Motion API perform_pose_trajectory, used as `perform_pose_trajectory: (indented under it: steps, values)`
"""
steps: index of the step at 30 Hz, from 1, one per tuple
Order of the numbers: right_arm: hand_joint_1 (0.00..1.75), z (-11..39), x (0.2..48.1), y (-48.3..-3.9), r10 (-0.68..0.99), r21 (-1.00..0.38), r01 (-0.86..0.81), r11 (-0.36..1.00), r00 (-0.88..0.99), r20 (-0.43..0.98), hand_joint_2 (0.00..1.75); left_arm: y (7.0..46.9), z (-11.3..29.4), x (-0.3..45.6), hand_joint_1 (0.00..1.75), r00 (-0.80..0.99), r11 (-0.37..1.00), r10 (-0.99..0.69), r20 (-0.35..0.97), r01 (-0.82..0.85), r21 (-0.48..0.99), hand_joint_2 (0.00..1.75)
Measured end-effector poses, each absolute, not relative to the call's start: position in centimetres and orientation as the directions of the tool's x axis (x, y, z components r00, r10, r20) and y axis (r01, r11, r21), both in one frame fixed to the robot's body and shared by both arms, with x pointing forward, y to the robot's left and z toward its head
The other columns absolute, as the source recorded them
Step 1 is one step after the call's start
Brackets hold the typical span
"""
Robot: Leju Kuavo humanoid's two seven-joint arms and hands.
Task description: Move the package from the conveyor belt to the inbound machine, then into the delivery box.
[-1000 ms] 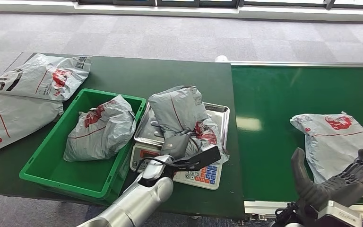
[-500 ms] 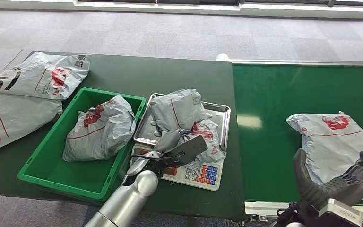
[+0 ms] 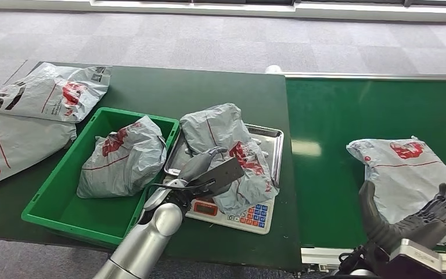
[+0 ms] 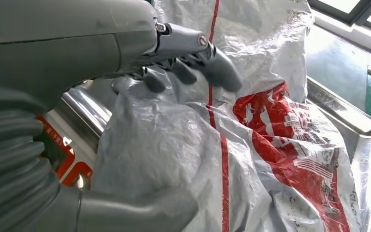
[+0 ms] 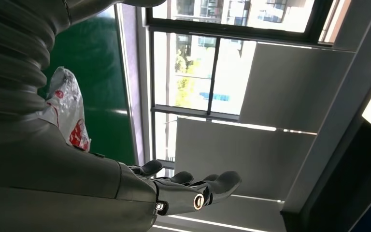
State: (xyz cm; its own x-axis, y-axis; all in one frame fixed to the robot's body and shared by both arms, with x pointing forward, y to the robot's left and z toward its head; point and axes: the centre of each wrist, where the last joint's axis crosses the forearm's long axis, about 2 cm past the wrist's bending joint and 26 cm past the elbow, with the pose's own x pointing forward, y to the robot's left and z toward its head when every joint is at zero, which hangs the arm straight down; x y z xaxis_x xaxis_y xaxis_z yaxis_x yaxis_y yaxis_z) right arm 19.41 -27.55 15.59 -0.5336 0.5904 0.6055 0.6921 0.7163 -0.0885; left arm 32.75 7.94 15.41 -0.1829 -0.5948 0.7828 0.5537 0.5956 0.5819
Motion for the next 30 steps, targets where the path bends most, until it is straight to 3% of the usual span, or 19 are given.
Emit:
perform_pose_trajectory:
  steps: [16, 20, 22, 30]
  values:
    - [0.0, 15.4, 19.5, -27.9, 0.602, -0.101, 0.7, 0.707, -0.52, 0.606, 1.75, 8.4, 15.5, 33.5, 1.74, -0.182, 0.623, -0.582, 0.793, 0.527, 0.578, 1.75]
    - [0.0, 15.3, 19.4, -27.9, 0.603, -0.104, 0.7, 0.706, -0.518, 0.607, 1.75, 8.5, 15.3, 33.4, 0.1, -0.186, 0.627, -0.577, 0.796, 0.523, 0.577, 1.75]
    - [0.0, 15.3, 19.4, -27.9, 0.603, -0.105, 0.7, 0.706, -0.517, 0.608, 1.75, 8.5, 15.3, 33.4, 0.0, -0.194, 0.635, -0.565, 0.802, 0.518, 0.573, 1.75]
    - [0.0, 15.2, 19.7, -27.9, 0.594, -0.099, 0.698, 0.709, -0.516, 0.617, 1.75, 8.5, 16.4, 33.5, 0.0, -0.243, 0.694, -0.461, 0.853, 0.501, 0.517, 1.75]
